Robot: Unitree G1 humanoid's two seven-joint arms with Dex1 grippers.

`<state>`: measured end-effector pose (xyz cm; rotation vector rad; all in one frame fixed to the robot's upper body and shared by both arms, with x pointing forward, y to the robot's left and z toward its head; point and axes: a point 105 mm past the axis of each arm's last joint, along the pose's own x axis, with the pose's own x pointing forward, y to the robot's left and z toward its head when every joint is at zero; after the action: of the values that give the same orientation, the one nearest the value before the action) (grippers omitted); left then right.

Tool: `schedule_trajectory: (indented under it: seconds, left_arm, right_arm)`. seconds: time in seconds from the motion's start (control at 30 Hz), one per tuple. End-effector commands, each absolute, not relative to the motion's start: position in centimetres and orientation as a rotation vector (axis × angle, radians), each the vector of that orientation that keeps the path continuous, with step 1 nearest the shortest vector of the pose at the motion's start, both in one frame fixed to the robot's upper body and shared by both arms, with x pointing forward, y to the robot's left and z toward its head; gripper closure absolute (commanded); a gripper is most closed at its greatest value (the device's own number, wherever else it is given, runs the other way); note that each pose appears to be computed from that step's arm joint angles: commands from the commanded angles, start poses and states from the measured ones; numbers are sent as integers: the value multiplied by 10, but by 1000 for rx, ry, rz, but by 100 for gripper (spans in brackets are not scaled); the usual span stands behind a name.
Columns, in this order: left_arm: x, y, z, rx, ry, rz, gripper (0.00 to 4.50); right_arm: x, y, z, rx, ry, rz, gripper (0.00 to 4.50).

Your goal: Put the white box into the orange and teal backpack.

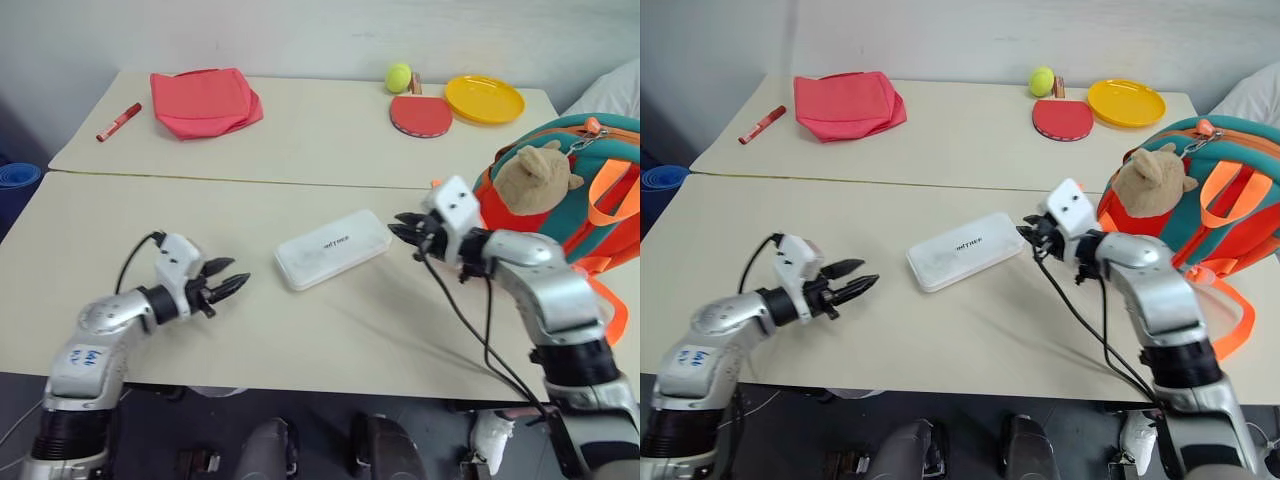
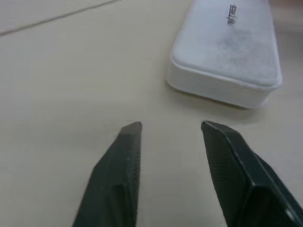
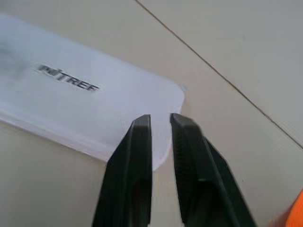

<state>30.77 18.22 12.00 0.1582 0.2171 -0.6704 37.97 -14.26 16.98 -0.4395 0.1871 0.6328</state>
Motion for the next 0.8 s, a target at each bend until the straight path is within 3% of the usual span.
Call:
schedule_trajectory:
  seconds: [0.03, 0.13, 0.3, 0.5, 0.7, 0.8]
  left_arm:
    - [312, 174, 130, 168, 182, -632, 369]
    - [314, 164, 132, 146, 184, -654, 445]
    - [321, 151, 135, 135, 193, -685, 445]
    - [321, 137, 129, 136, 225, -748, 445]
    - [324, 131, 129, 136, 216, -770, 445]
    - [323, 128, 130, 141, 207, -795, 445]
  right_arm:
    - [399, -152, 173, -499, 206, 559, 450]
    - [410, -150, 164, -519, 247, 570, 450]
    - [422, -132, 152, -450, 257, 633, 450]
    - [418, -118, 146, -420, 234, 737, 450]
    - [396, -117, 142, -400, 208, 803, 450]
    - [373, -117, 137, -400, 214, 862, 450]
